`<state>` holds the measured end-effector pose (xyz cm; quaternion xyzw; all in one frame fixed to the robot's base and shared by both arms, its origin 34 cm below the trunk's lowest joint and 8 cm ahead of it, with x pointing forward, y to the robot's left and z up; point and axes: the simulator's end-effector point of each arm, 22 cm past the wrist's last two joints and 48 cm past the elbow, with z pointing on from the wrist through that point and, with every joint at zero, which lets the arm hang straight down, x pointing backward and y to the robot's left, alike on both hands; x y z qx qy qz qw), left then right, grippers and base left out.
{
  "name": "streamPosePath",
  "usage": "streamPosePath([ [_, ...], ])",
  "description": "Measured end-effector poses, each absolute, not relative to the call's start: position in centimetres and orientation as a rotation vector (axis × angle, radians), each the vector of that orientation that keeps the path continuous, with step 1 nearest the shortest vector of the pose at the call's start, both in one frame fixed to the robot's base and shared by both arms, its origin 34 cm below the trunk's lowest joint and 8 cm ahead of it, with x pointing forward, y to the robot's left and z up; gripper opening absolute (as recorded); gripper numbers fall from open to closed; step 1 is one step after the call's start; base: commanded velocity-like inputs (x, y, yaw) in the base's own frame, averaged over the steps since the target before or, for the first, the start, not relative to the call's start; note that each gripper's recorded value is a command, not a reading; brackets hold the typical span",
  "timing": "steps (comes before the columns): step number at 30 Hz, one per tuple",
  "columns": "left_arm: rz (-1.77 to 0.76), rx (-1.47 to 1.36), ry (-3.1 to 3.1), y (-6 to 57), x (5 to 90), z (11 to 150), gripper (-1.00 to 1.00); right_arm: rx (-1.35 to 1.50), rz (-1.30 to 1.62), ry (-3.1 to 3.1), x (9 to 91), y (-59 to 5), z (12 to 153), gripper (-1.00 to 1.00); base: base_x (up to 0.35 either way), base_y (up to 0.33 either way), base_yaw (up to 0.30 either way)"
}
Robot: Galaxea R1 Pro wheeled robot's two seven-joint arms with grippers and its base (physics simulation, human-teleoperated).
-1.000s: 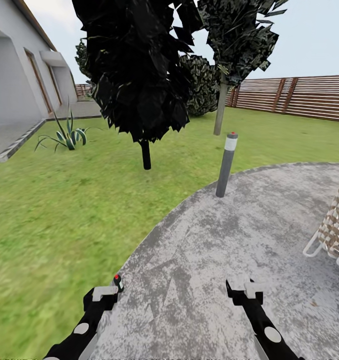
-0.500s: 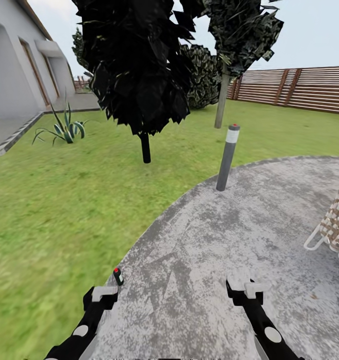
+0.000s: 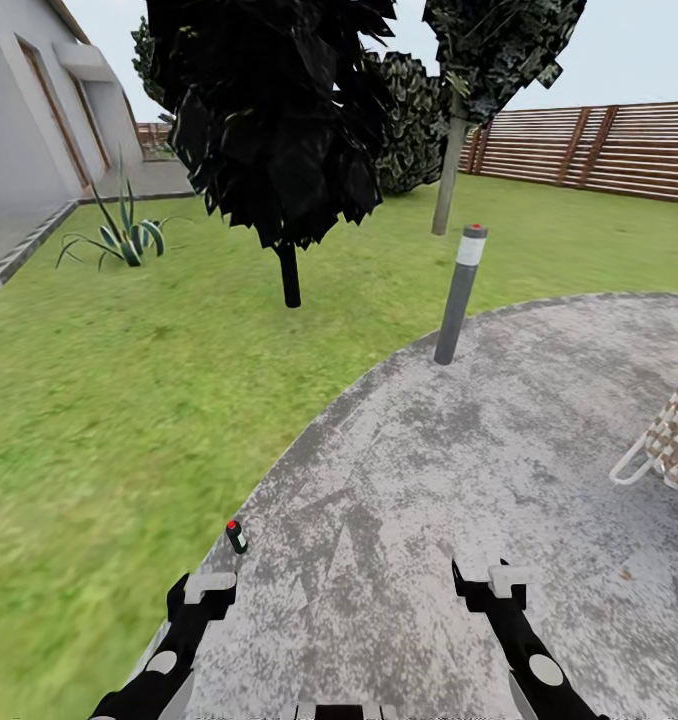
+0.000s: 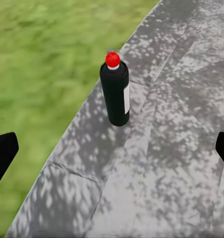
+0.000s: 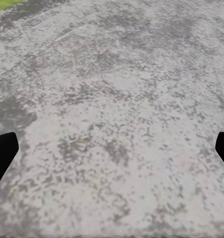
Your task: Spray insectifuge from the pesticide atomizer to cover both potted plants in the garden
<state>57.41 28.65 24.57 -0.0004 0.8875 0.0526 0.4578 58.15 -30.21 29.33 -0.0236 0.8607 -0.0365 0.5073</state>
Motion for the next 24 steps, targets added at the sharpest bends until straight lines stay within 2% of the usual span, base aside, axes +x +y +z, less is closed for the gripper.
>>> streamPosePath([
  [24,0.129,0.005,2.276,28.4,54.9,20.0,1.00,-0.071,-0.108,2.164,56.0,-31.5,24.8,1.00,0.000,0.000,0.000],
])
